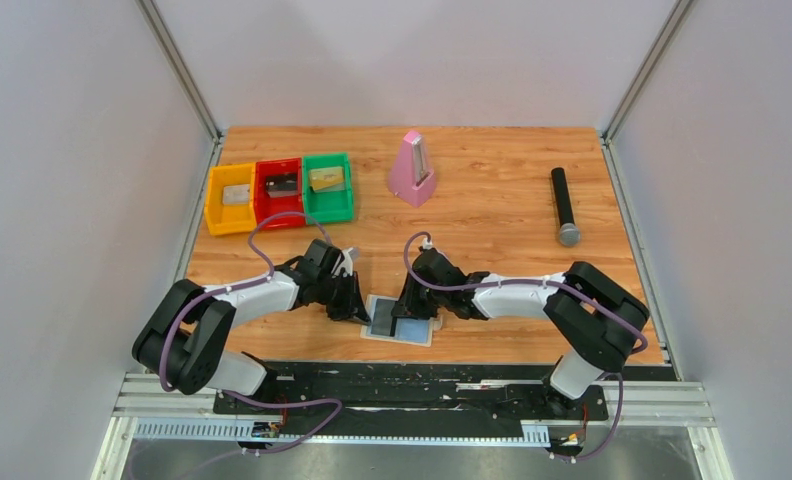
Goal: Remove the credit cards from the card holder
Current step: Remove the credit card from the card holder, then place the credit card in the storage box.
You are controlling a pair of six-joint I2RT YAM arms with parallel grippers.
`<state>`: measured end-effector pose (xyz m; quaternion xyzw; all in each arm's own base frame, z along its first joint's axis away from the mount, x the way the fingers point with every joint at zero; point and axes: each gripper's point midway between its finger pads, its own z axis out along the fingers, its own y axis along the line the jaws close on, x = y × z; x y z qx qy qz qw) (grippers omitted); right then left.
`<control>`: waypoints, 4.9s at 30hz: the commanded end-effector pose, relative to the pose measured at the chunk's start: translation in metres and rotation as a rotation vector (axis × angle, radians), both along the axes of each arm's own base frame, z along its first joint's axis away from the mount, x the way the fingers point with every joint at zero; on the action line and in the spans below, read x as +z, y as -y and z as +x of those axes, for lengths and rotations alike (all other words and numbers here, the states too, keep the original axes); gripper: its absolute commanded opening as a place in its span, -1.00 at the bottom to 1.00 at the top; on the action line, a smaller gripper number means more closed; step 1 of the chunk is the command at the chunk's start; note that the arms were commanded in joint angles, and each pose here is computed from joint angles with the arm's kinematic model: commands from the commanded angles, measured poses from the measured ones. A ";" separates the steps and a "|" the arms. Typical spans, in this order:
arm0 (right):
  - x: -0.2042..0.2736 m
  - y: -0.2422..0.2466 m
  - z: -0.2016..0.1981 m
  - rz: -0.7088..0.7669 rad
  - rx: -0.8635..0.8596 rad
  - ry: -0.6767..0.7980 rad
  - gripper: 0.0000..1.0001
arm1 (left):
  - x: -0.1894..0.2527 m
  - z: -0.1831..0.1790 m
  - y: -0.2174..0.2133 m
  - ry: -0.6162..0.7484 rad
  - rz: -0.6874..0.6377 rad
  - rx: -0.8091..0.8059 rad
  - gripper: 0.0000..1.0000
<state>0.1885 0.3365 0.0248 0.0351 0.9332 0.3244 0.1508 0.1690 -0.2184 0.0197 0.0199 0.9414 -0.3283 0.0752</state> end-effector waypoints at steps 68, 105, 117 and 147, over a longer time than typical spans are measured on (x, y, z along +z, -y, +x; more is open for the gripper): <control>0.163 0.015 -0.008 -0.520 0.527 1.434 -1.00 | 0.176 0.009 0.045 0.000 -0.654 0.273 0.30; 0.184 0.045 -0.026 0.061 0.360 0.963 -0.07 | 0.156 0.013 0.050 0.269 -0.532 -0.029 -1.00; 0.181 0.051 -0.021 0.379 0.427 0.524 0.20 | 0.172 -0.006 0.057 0.340 -0.623 -0.261 -1.00; 0.200 0.062 -0.005 0.641 0.312 0.439 -1.00 | 0.192 0.000 0.053 0.358 -0.679 -0.191 -0.09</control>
